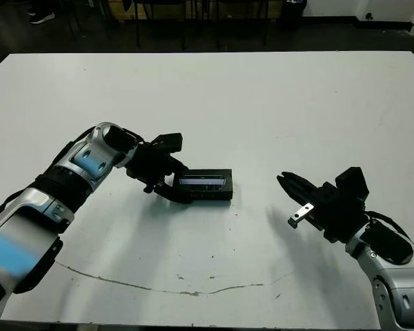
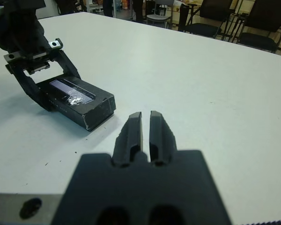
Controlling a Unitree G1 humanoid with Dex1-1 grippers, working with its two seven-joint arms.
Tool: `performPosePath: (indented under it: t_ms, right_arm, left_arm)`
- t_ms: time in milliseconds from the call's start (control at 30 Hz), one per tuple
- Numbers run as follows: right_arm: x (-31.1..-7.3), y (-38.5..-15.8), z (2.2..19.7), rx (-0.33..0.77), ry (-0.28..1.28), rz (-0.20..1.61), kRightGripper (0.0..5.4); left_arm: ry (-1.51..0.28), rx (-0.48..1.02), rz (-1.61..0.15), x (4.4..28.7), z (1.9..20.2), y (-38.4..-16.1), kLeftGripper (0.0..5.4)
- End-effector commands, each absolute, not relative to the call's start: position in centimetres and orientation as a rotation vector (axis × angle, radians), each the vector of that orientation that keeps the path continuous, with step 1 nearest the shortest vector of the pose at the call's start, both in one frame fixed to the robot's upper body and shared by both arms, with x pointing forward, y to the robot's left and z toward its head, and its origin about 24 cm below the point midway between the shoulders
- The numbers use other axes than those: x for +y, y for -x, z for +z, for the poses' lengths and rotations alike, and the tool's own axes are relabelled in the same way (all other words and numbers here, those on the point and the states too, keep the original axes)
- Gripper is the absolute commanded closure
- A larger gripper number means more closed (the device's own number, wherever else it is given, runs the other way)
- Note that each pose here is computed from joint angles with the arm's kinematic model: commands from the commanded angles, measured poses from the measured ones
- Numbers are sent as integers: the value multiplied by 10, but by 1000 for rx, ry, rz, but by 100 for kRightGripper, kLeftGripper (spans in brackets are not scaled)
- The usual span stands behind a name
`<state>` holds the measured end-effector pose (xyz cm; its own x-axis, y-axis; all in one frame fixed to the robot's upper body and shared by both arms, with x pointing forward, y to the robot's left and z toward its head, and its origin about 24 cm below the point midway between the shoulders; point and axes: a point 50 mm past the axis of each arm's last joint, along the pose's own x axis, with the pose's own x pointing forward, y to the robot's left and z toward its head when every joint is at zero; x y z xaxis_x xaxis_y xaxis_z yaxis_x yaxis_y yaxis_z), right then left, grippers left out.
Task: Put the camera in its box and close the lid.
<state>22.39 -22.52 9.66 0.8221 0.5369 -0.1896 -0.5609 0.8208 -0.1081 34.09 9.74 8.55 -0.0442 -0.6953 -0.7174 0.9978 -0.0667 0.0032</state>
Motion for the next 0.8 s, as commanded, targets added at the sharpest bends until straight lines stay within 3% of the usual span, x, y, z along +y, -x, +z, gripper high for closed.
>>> performPosePath:
  t_ms: [33, 100, 467, 600, 800]
  right_arm:
    - [-229, -221, 92, 197, 166, 569, 540]
    - [-229, -221, 92, 185, 171, 575, 540]
    - [-228, -220, 92, 181, 139, 587, 540]
    - [-226, -219, 94, 165, 172, 583, 540]
    - [-226, -218, 95, 163, 160, 589, 540]
  left_arm:
    - [-654, 772, -1513, 118, 49, -328, 264]
    - [-674, 759, -1509, 120, 47, -327, 264]
    - [-738, 616, -1523, 126, 38, -323, 72]
    - [-696, 644, -1520, 130, 37, -322, 8]
    - [-668, 650, -1478, 145, 37, -321, 2]
